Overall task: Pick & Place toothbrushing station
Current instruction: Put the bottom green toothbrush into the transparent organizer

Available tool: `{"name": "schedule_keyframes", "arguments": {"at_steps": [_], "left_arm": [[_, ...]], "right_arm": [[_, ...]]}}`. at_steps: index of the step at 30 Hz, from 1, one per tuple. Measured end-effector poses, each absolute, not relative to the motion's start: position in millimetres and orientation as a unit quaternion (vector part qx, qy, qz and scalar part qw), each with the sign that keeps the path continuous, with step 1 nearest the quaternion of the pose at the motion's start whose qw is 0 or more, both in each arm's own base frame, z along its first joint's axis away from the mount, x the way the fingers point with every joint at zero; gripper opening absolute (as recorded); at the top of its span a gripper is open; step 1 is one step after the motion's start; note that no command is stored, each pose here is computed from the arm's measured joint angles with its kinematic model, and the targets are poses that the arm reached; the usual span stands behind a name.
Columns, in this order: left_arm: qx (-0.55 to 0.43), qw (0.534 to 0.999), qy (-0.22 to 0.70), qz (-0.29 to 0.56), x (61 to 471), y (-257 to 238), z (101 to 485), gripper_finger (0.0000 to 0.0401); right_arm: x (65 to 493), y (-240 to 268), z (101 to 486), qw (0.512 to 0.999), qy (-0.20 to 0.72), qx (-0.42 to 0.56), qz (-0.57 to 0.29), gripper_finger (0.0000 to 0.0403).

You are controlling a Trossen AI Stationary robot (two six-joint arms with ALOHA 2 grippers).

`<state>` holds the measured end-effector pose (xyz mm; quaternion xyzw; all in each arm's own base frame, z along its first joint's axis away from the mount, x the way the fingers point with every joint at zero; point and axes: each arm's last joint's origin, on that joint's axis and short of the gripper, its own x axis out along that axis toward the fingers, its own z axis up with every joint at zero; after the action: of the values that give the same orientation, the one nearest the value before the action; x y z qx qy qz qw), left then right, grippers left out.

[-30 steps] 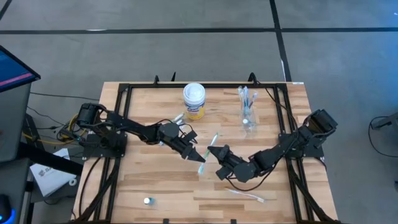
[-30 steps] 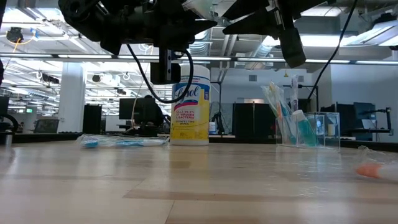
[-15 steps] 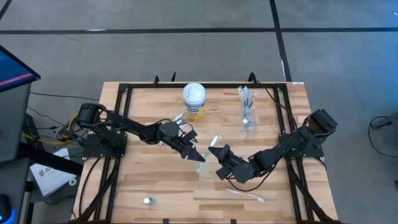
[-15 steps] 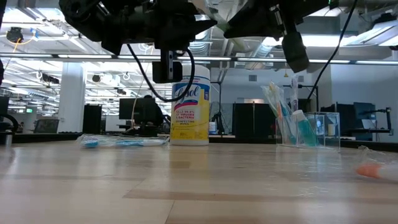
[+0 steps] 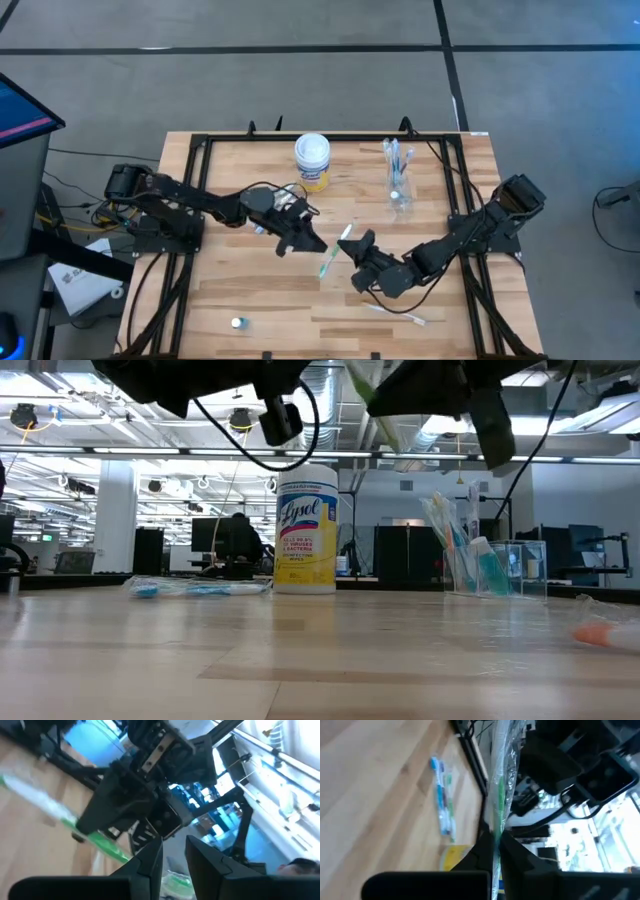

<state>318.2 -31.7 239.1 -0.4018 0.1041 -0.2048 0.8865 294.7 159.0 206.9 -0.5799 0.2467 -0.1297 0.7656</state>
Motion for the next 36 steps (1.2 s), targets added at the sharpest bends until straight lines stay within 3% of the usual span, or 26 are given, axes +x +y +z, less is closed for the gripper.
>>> {"name": "schedule_keyframes", "arguments": {"at_steps": [10, 20, 36], "left_arm": [[-0.318, 0.928, 0.073, -0.179, 310.2, -29.2, 251.0, 0.0058], [-0.293, 0.938, 0.068, -0.170, 310.3, -29.3, 250.7, 0.0049], [-0.240, 0.959, 0.052, -0.139, 310.4, -35.5, 250.1, 0.0049]], "right_arm": [[286.7, 153.8, 204.2, 0.842, 0.255, -0.455, -0.137, 0.0003], [244.2, 122.9, 212.1, 0.903, 0.222, -0.306, -0.206, 0.0003], [175.1, 76.2, 205.7, 0.927, 0.126, -0.111, -0.334, 0.0000]]}}
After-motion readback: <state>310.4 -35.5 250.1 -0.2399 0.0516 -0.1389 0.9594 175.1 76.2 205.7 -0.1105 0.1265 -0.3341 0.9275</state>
